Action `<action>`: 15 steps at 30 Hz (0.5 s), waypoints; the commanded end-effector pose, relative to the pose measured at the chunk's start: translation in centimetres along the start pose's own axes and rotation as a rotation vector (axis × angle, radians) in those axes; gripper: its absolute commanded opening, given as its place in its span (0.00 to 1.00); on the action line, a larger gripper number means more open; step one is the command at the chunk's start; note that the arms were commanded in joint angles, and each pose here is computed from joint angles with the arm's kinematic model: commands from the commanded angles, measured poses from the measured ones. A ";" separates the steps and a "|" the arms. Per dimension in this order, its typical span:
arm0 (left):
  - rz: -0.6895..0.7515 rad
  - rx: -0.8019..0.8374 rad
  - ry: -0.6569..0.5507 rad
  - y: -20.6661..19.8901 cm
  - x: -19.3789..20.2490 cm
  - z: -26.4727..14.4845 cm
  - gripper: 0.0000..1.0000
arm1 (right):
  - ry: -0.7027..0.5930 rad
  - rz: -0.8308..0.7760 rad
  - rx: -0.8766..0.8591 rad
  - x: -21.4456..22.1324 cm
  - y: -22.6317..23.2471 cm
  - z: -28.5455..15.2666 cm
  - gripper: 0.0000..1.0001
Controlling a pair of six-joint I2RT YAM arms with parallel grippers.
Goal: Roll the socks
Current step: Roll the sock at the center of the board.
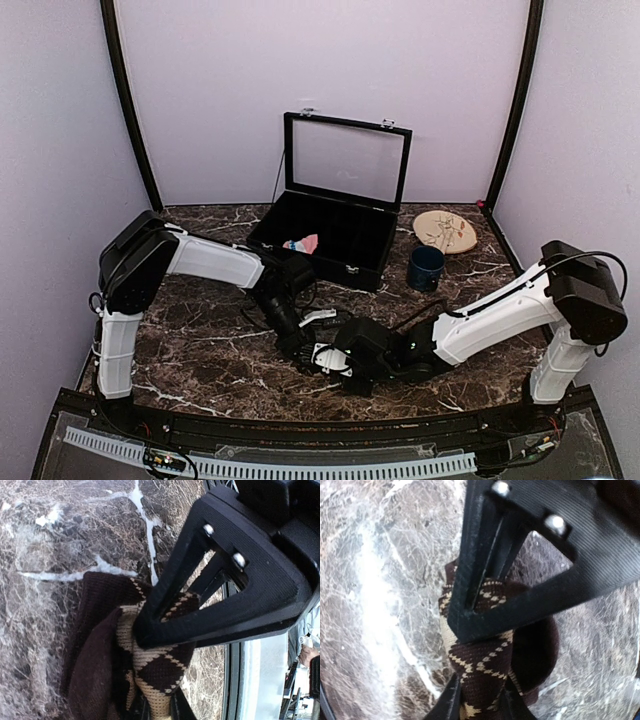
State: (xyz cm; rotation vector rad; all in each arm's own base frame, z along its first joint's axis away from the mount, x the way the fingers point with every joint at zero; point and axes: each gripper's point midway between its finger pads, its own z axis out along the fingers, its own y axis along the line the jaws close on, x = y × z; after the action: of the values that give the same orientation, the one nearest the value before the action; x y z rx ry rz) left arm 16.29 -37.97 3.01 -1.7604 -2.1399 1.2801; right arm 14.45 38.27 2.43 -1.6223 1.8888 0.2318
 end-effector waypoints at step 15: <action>-0.123 -0.033 -0.029 1.4 0.9 -2.1 0.40 | 0.064 0.126 -0.126 1.6 0.5 1.2 0.00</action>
State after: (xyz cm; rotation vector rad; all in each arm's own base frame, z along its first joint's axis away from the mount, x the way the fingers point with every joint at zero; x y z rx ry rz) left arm 17.33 -37.36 3.15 -1.6398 -2.1936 1.2938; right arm 14.55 38.64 2.29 -1.6096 1.9494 0.3098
